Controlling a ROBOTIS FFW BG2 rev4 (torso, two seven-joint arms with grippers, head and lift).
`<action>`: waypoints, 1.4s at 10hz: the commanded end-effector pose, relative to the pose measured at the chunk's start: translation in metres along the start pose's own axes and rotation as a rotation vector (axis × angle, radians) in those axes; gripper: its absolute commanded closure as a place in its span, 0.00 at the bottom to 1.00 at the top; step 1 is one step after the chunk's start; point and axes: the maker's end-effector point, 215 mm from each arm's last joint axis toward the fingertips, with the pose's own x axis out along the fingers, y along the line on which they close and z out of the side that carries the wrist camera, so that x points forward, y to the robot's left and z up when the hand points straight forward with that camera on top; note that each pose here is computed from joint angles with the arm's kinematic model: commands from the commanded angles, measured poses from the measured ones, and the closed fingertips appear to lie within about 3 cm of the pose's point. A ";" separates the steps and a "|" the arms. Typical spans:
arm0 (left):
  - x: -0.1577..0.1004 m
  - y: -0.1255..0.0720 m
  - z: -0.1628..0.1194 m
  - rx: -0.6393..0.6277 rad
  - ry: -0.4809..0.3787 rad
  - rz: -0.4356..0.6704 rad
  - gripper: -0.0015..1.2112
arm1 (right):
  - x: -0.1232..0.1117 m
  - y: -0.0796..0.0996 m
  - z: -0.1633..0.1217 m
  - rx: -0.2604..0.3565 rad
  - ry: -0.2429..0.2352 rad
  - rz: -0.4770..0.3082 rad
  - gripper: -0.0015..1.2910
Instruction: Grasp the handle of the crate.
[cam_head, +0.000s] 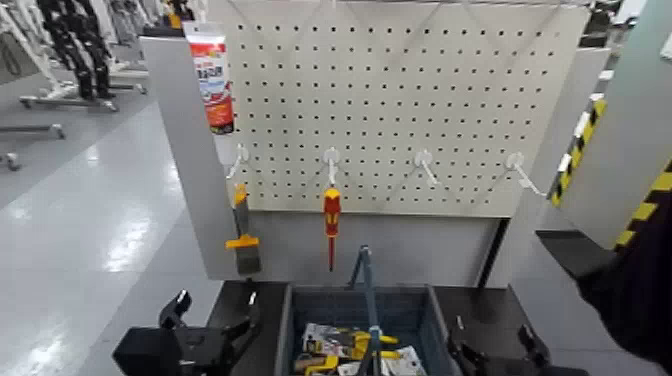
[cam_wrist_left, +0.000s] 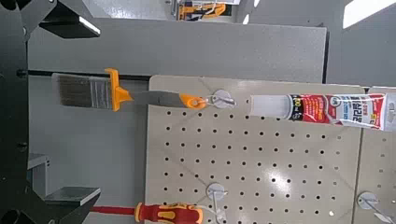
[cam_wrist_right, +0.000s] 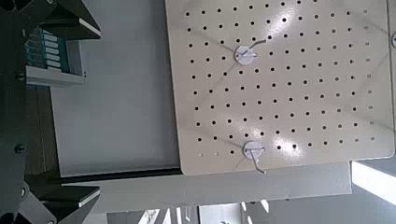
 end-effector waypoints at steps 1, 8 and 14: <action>0.001 0.000 -0.003 -0.005 0.012 -0.008 0.09 | 0.000 0.000 0.000 -0.005 0.001 0.001 0.10; 0.042 -0.036 -0.016 -0.378 0.201 -0.274 0.09 | 0.001 0.004 -0.003 -0.002 0.008 0.010 0.10; 0.055 -0.143 -0.021 -0.873 0.473 -0.599 0.09 | 0.002 0.007 -0.004 0.008 0.012 0.014 0.10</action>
